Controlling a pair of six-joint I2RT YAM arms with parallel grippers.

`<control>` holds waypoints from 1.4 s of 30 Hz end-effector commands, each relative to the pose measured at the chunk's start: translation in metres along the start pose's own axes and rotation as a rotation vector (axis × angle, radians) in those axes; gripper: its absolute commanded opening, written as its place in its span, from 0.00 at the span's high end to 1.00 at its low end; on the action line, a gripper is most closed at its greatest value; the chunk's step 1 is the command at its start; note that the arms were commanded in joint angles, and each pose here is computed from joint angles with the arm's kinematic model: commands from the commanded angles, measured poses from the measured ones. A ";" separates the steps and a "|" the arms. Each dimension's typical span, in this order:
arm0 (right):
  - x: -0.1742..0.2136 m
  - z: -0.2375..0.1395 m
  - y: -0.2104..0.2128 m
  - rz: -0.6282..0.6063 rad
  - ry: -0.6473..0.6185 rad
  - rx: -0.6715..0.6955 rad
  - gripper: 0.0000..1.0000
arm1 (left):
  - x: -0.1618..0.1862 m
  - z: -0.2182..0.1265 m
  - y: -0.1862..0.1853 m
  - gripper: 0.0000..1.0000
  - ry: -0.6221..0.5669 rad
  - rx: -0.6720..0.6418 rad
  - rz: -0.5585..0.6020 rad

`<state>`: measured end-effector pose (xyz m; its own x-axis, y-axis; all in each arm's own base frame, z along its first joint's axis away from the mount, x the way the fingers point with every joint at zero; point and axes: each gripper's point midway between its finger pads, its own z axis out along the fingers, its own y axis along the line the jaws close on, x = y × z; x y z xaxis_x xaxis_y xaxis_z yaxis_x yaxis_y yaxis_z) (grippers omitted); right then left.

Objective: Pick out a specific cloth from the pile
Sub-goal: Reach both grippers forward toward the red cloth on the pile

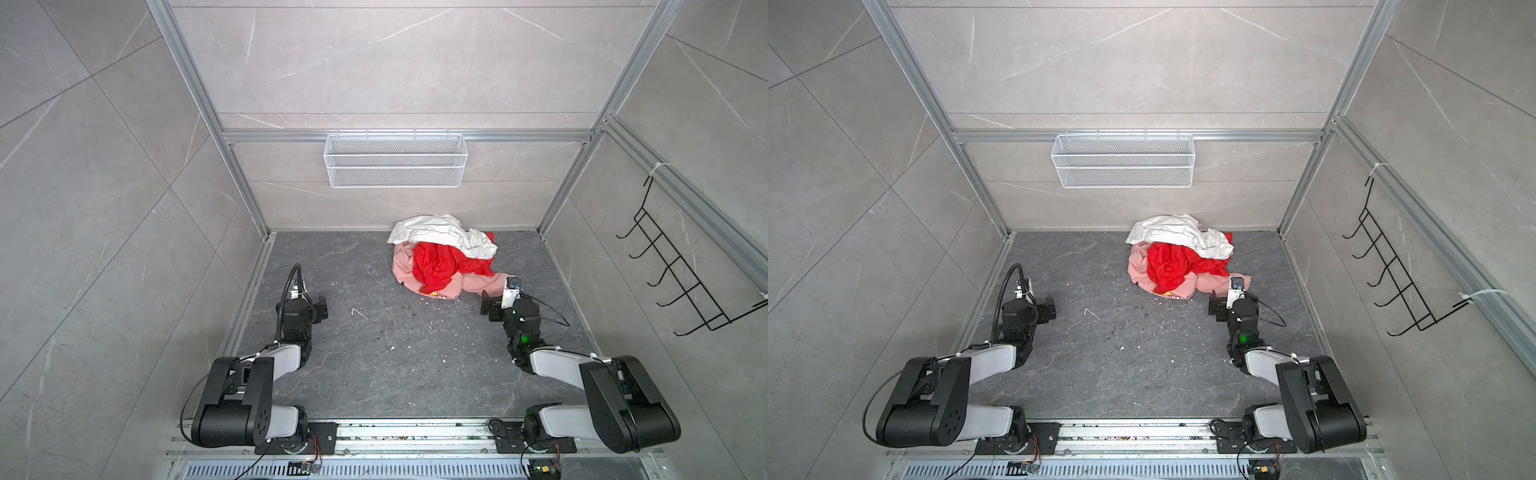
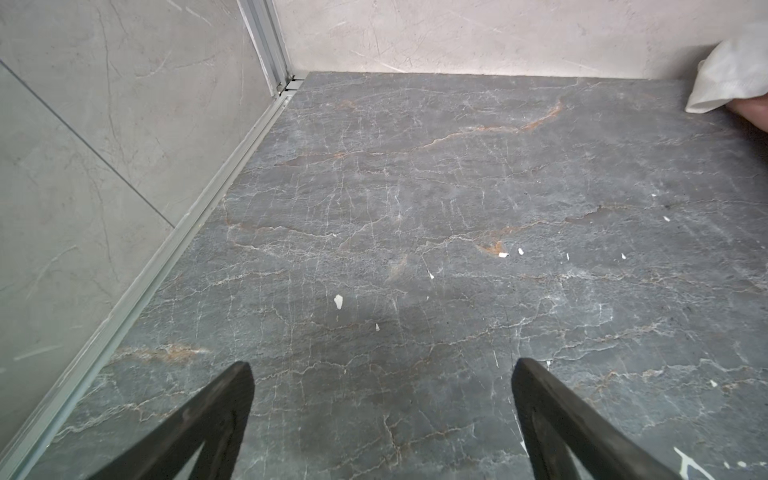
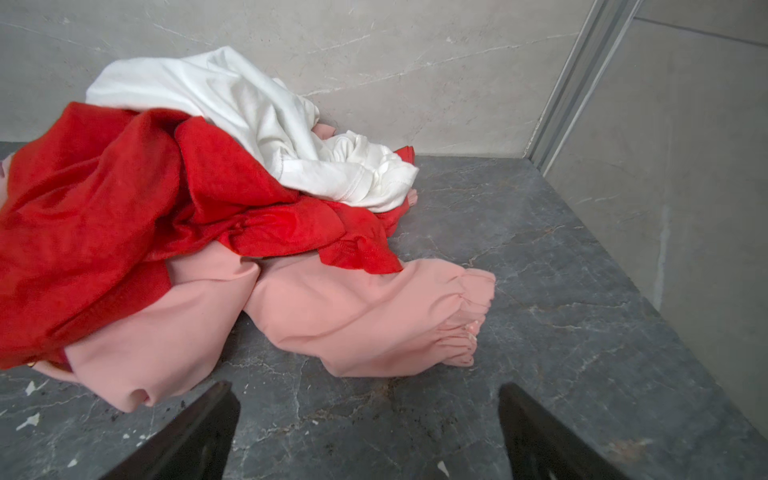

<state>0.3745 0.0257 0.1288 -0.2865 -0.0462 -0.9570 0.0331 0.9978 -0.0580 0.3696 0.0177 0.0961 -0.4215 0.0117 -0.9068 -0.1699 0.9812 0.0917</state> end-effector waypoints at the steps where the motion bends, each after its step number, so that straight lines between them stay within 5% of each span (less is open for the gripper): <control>1: -0.011 -0.005 -0.005 -0.014 0.022 0.046 0.00 | -0.027 -0.003 0.006 0.00 -0.036 -0.067 0.030; 6: -0.033 -0.013 -0.009 0.098 0.102 0.103 0.00 | -0.044 -0.009 0.009 0.00 0.090 -0.099 -0.020; 18: -0.063 -0.002 0.048 0.182 0.199 -0.053 0.00 | -0.080 -0.041 -0.116 0.04 0.181 0.365 -0.074; 26: -0.067 0.010 0.074 0.252 0.266 -0.144 0.01 | -0.086 -0.043 -0.178 0.04 0.228 0.532 -0.110; 42: -0.065 0.027 0.114 0.247 0.367 -0.316 0.00 | -0.090 -0.048 -0.272 0.21 0.329 0.858 -0.205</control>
<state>0.4213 0.1310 0.1777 -0.6064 0.1695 -0.7769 -0.0985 0.9535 0.2849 0.4051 -0.2339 0.1431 -0.7370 -0.0832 -0.6707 0.3163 0.8345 -0.4511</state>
